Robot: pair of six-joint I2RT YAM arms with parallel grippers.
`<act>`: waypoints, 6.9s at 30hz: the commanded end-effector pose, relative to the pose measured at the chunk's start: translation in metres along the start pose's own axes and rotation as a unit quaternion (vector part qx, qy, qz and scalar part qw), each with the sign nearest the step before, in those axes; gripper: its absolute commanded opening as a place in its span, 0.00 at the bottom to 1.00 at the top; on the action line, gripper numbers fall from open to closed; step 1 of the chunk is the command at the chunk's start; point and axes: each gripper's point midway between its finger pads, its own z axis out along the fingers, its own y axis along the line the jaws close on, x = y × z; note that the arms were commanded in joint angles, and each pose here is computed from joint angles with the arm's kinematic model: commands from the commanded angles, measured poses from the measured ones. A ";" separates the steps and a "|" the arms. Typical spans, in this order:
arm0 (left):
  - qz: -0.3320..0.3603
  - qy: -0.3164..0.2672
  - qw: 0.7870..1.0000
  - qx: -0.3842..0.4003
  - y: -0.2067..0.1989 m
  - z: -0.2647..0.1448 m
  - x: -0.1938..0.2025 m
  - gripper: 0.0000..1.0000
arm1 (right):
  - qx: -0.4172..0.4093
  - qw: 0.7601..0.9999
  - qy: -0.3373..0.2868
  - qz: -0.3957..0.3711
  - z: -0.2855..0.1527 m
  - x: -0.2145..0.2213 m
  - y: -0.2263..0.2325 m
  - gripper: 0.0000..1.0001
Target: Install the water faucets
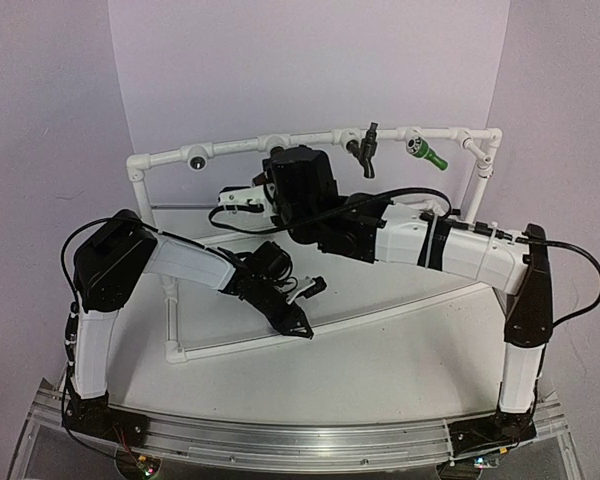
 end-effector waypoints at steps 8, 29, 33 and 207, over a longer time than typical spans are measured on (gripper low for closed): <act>-0.125 0.175 0.973 -0.088 0.045 0.033 0.130 0.01 | 0.052 0.981 0.021 0.183 0.027 0.000 -0.024 0.42; -0.128 0.176 0.973 -0.079 0.043 0.036 0.130 0.01 | 0.001 0.597 -0.104 0.796 0.033 0.032 -0.045 0.00; -0.127 0.174 0.973 -0.079 0.043 0.035 0.129 0.01 | -0.033 0.450 -0.130 0.883 0.032 0.043 -0.046 0.00; -0.124 0.196 0.970 -0.079 0.041 0.041 0.139 0.02 | 0.006 0.513 -0.120 0.850 0.032 0.019 -0.066 0.00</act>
